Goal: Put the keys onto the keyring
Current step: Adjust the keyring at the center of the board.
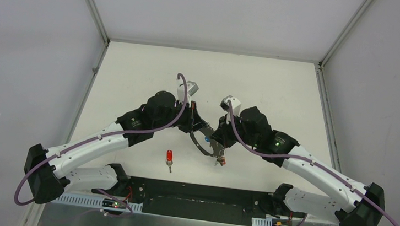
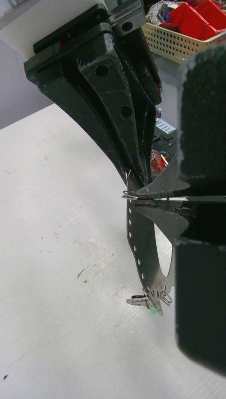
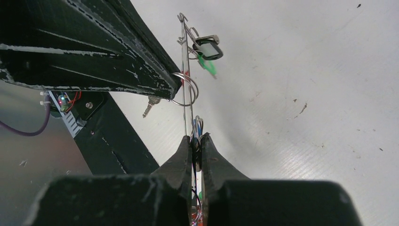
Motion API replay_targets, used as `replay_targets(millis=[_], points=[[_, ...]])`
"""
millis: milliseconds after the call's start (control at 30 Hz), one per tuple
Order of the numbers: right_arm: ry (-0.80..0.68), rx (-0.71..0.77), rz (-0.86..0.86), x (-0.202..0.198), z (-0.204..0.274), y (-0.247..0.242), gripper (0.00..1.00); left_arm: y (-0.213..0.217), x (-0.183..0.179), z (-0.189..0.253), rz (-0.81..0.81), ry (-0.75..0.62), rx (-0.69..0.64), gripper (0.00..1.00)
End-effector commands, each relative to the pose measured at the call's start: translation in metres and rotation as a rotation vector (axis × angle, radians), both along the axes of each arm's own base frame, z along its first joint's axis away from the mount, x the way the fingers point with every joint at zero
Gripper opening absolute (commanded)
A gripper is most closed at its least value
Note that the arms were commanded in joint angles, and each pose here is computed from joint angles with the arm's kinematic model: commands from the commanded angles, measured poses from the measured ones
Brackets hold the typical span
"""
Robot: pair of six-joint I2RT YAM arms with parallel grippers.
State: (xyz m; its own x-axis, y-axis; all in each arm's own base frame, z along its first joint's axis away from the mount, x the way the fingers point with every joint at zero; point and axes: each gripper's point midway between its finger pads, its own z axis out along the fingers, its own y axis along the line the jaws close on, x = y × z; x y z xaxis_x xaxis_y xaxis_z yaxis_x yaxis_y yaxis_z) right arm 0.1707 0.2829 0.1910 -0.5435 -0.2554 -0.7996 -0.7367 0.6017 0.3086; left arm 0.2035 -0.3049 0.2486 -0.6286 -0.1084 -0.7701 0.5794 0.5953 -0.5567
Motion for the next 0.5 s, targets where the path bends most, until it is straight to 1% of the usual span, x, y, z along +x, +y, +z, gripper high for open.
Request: replay_targets(millis=[0,233,467], points=[[-0.053,0.090,0.005,0.006,0.037,0.012,0.00,0.001,-0.001,0.033,-0.027,-0.108,-0.023,0.00],[-0.049,0.090,0.054,0.001,0.035,0.016,0.00,-0.004,0.000,0.043,-0.041,-0.130,-0.058,0.00],[-0.082,0.106,0.106,-0.005,0.036,0.017,0.00,-0.007,0.002,0.054,-0.042,-0.231,-0.153,0.00]])
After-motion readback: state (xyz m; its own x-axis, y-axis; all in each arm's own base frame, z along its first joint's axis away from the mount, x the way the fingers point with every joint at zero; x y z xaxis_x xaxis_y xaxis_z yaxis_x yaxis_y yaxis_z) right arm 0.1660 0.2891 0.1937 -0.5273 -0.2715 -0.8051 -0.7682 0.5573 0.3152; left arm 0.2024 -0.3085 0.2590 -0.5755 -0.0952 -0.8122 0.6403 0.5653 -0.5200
